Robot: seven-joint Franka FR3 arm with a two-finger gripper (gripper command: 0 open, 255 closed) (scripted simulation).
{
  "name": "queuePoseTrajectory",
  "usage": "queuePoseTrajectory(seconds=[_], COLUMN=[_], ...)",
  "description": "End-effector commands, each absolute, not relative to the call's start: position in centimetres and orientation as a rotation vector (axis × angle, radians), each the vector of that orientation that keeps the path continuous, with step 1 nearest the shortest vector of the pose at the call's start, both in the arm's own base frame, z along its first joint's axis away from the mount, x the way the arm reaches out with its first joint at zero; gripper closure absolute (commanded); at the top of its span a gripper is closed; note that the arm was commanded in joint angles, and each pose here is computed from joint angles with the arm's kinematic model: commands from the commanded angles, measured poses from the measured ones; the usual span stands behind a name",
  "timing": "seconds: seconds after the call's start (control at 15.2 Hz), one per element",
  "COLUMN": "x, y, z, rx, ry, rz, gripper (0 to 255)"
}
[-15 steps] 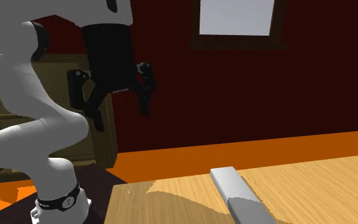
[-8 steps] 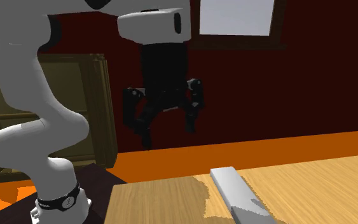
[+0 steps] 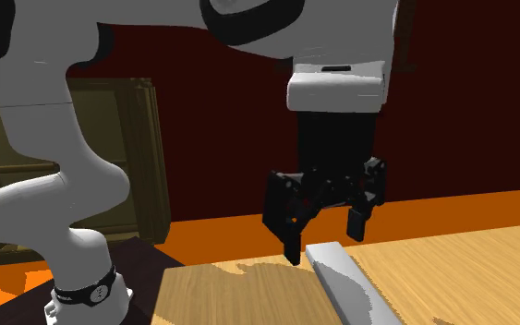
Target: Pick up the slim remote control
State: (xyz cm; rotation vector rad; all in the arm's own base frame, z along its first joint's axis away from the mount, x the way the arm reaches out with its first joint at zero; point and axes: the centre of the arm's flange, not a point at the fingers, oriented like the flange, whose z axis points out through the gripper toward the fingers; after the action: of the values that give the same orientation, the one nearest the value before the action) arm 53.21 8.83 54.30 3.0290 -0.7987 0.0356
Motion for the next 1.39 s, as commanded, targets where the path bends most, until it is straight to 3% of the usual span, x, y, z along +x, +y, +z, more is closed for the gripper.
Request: queuePoseTrajectory(seconds=[0.0,0.73,0.79,1.32], x=[55.8,58.1,58.1,58.1], y=[9.2,9.4,9.4,9.4], z=[53.2,48.2,48.2,48.3], rx=[3.002,2.979,2.979,2.979], ry=[-0.874,-0.934,-0.934,-0.934], rz=[0.018,0.005,0.005,0.005], gripper=[0,0,255,255])
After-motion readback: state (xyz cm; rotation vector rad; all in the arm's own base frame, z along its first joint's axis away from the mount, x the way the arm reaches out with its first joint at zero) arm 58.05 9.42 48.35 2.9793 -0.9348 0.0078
